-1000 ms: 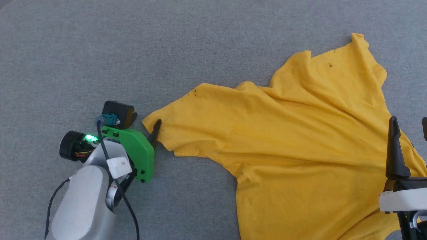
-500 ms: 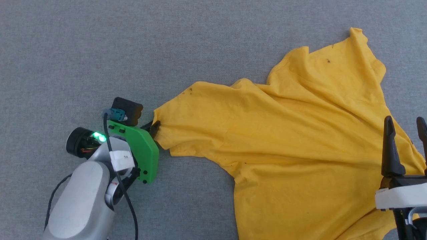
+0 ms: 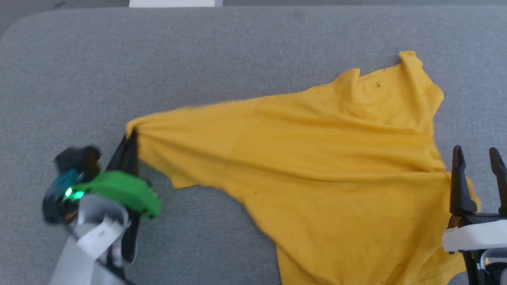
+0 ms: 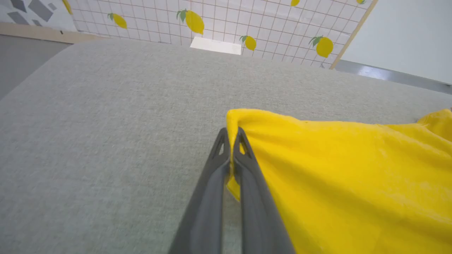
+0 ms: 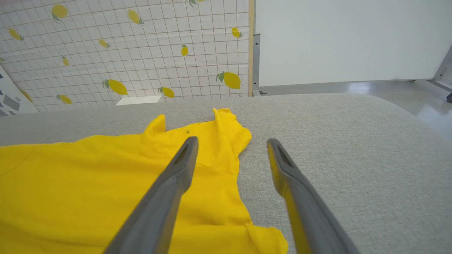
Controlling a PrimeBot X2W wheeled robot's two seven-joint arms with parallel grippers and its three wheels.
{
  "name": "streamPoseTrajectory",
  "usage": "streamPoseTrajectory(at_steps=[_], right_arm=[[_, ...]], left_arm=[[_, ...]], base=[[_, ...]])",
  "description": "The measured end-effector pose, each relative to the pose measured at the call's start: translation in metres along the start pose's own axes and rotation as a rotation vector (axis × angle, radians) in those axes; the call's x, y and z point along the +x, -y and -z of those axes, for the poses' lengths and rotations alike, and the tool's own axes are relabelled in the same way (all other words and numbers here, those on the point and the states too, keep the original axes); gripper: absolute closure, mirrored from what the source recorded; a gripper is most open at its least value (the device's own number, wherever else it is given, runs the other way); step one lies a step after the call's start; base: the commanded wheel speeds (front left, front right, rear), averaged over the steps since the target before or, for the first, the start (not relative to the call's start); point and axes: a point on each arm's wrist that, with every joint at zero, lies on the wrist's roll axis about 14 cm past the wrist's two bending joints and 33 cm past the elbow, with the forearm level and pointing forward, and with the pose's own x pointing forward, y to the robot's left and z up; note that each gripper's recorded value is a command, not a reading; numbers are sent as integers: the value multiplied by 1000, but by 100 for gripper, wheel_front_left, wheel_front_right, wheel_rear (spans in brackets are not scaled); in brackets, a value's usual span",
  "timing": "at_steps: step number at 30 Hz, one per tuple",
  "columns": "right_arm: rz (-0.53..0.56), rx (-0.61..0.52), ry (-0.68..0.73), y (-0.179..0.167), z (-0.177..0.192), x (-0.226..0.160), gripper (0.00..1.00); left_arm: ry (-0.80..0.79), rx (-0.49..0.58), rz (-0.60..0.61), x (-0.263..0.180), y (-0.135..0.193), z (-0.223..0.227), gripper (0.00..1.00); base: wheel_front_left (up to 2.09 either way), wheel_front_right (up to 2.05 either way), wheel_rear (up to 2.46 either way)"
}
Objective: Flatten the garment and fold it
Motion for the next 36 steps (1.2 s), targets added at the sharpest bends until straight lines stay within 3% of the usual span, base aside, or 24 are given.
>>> streamPoseTrajectory(at_steps=[5, 9, 14, 21, 29, 36], right_arm=[[3, 8, 31, 1, -12, -6, 0], [5, 2, 29, 3, -13, -6, 0], [-26, -18, -1, -10, -13, 14, 0], [-72, -98, -54, -20, -36, 82, 0], [-81, -170, -399, -8, 25, 127, 0], [-106, -152, -550, -17, 73, 137, 0]], left_arm=[[55, -20, -189, -45, -53, -7, 100], [63, 6, -244, -70, -75, -14, 100], [85, -9, -223, -72, -69, -23, 100], [113, -2, -138, -50, -44, -30, 100], [141, 39, -83, -22, -28, -34, 100], [102, 49, -94, -18, -31, -19, 100]], base=[[0, 0, 0], [0, 0, 0], [0, 0, 0], [0, 0, 0], [0, 0, 0], [0, 0, 0]])
